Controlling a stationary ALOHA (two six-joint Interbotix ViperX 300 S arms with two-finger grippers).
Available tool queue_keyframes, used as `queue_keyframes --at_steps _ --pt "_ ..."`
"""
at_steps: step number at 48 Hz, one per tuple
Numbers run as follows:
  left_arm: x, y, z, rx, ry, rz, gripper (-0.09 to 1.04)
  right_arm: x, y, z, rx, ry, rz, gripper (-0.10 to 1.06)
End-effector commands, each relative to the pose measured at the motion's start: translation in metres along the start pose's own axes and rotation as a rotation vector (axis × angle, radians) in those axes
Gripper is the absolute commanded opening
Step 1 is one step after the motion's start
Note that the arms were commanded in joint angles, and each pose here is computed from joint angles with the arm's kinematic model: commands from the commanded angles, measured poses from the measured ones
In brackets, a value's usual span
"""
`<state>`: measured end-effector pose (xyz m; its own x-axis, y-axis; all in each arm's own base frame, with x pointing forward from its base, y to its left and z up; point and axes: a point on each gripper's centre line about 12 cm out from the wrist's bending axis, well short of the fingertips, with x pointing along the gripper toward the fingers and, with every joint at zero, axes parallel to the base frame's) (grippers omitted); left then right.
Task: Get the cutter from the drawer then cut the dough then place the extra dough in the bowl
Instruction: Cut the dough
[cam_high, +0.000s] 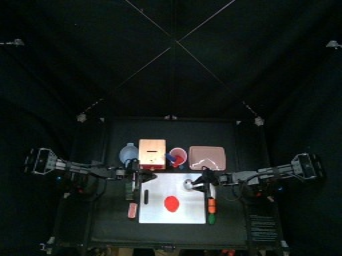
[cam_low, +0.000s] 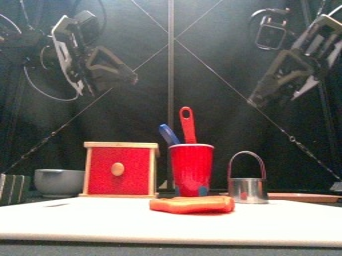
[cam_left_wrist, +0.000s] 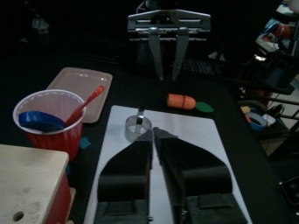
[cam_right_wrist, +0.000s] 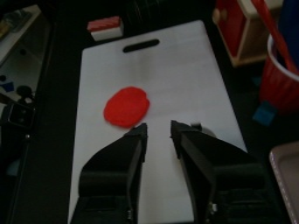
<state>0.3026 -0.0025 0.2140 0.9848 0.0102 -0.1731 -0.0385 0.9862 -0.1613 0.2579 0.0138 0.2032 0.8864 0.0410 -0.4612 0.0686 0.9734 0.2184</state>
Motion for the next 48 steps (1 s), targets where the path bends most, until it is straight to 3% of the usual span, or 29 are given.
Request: queue_keyframes --at_steps 1,7,13,30,48 --pt "0.012 -0.002 -0.002 0.004 -0.004 -0.005 0.61 -0.009 -0.005 -0.010 0.010 -0.010 -0.009 0.80" --pt "0.027 -0.001 -0.008 0.006 0.011 -0.001 0.66 -0.009 -0.017 -0.027 0.019 0.006 -0.043 0.88" --pt "0.039 -0.001 -0.012 0.007 0.016 -0.001 0.67 -0.012 -0.026 -0.037 0.027 -0.042 -0.066 0.94" --pt "0.057 0.002 -0.020 -0.008 -0.009 0.010 0.67 -0.017 -0.036 -0.052 0.029 -0.201 -0.084 0.94" --pt "0.056 0.001 -0.021 -0.016 -0.016 0.010 0.67 0.027 -0.031 -0.067 -0.008 -0.131 -0.085 0.94"
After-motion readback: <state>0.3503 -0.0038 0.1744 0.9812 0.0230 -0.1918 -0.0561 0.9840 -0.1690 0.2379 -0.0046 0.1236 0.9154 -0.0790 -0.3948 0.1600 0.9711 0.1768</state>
